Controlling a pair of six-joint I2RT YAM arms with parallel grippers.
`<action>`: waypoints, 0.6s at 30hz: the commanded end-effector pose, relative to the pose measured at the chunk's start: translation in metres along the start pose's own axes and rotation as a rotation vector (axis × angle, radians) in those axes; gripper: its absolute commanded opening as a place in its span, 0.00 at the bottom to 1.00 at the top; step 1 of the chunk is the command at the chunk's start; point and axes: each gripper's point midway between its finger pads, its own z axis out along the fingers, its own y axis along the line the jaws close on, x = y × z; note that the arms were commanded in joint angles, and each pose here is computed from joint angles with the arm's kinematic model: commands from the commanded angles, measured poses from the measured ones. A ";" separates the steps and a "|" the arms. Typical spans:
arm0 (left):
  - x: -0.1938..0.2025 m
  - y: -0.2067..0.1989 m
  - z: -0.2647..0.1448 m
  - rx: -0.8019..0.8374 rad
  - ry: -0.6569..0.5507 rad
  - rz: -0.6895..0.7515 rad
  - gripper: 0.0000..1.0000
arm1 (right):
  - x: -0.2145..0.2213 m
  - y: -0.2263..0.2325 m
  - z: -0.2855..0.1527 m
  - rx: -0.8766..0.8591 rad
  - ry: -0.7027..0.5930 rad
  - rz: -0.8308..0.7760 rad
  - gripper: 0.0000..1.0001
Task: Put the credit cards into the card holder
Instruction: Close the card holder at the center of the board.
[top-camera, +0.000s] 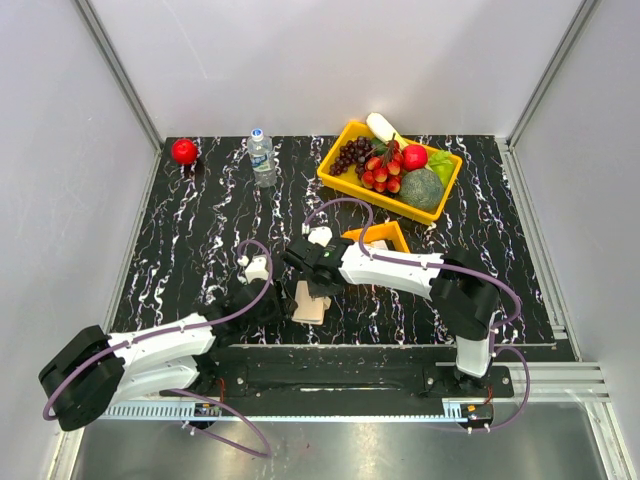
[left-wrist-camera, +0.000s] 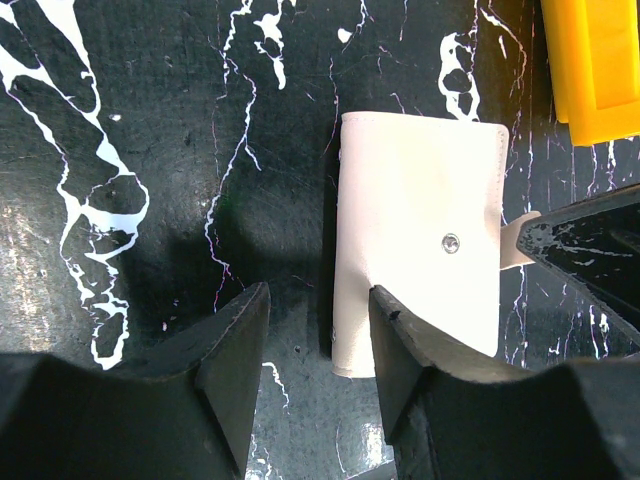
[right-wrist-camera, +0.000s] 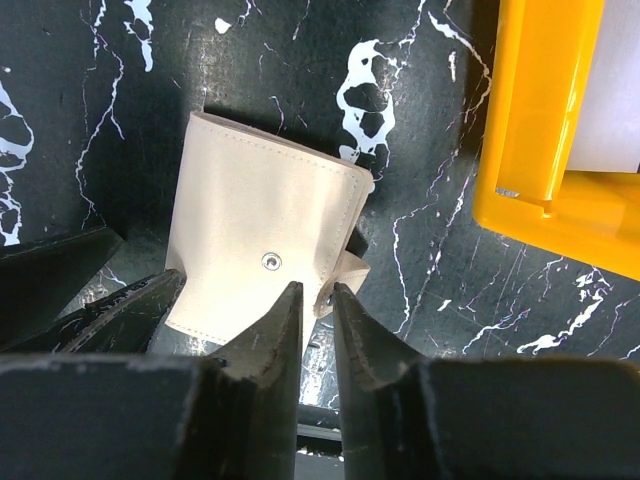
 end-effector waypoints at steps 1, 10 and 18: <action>0.005 0.003 -0.001 -0.011 0.029 0.016 0.49 | -0.005 0.006 -0.008 -0.022 -0.030 -0.003 0.22; 0.004 0.003 -0.001 -0.009 0.030 0.019 0.49 | 0.001 0.001 -0.005 -0.003 -0.014 -0.005 0.25; 0.004 0.001 -0.001 -0.005 0.033 0.021 0.49 | 0.001 0.001 -0.004 0.000 -0.010 -0.011 0.23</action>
